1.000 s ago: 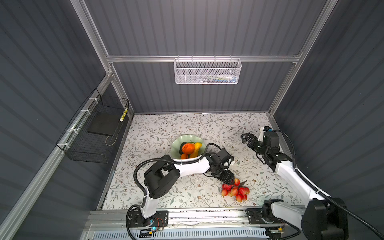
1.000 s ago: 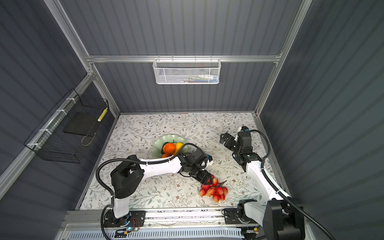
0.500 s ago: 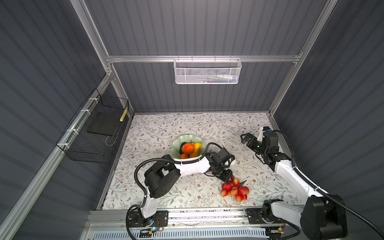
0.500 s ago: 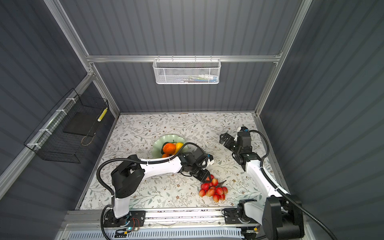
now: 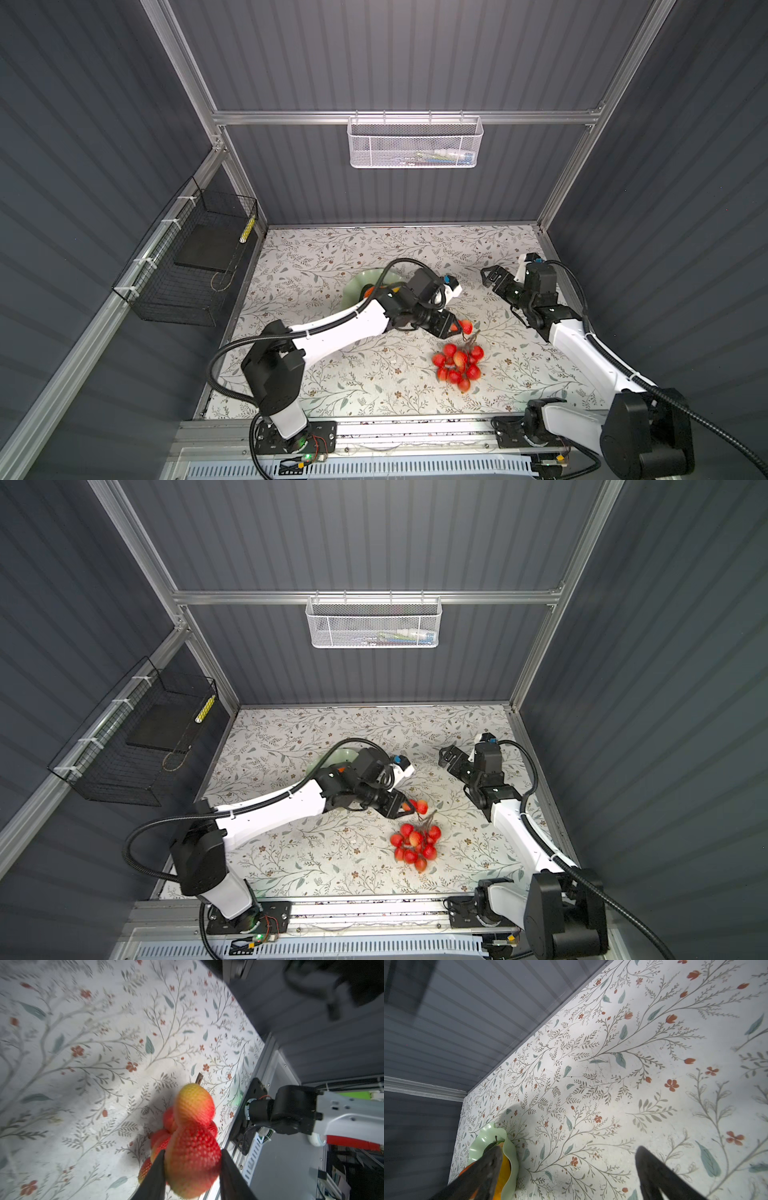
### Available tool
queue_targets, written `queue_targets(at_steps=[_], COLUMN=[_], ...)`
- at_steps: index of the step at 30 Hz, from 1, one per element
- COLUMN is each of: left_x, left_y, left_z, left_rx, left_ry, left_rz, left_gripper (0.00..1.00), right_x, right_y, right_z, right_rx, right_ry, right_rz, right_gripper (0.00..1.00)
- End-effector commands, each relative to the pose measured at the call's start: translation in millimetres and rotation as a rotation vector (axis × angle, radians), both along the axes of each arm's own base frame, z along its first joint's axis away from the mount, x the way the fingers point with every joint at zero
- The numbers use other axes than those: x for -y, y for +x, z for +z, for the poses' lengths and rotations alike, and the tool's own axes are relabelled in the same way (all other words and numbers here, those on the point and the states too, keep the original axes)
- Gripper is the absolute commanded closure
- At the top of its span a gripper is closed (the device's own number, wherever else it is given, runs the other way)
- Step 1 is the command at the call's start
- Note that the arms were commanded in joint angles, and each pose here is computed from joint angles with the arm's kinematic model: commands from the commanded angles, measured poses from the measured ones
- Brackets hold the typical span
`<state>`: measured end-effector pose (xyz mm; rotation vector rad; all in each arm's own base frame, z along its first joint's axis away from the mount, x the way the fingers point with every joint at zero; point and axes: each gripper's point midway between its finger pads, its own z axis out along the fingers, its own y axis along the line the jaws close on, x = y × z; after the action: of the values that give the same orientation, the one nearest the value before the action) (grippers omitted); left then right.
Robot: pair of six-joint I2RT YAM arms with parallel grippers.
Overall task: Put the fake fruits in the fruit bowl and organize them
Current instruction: 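Grasp the red lychee bunch by its stem with the left gripper, then lower the lychee bunch onto the fruit in the bowl and release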
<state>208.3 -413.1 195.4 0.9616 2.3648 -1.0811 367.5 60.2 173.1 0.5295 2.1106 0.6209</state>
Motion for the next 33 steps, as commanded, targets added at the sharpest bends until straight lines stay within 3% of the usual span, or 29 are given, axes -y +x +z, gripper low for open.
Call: queue_targets(at_steps=[1,9,15,26,30,33], left_x=[-21.3,-55.8,-83.8,-153.0,-158.6,-157.7], left_y=[14.8,33.0,43.9,50.9,56.3,63.1], left_z=[34.4,122.7,160.2,169.3,166.0,142.9], left_rx=[0.086,0.336,0.477,0.615,0.642,0.612], left_ry=[-0.039,-0.09,-0.062,0.08,0.087,0.121], left_rz=[0.028,0.107,0.191,0.376,0.388,0.376], left_gripper=[0.85,0.83,0.83,0.82,0.81,0.81], right_x=[0.8,1.7,-0.6,-0.7,-1.3,-1.4], right_y=[1.2,1.8,3.8,2.8,4.4,4.3], right_z=[0.2,2.9,3.8,2.1,4.1,6.0], right_rx=[0.005,0.01,0.008,0.002,0.004,0.007], right_ry=[0.01,0.007,0.024,0.023,0.027,0.026], right_rz=[0.0,-0.004,0.003,0.004,0.005,0.007], right_gripper=[0.01,0.01,0.01,0.01,0.01,0.01])
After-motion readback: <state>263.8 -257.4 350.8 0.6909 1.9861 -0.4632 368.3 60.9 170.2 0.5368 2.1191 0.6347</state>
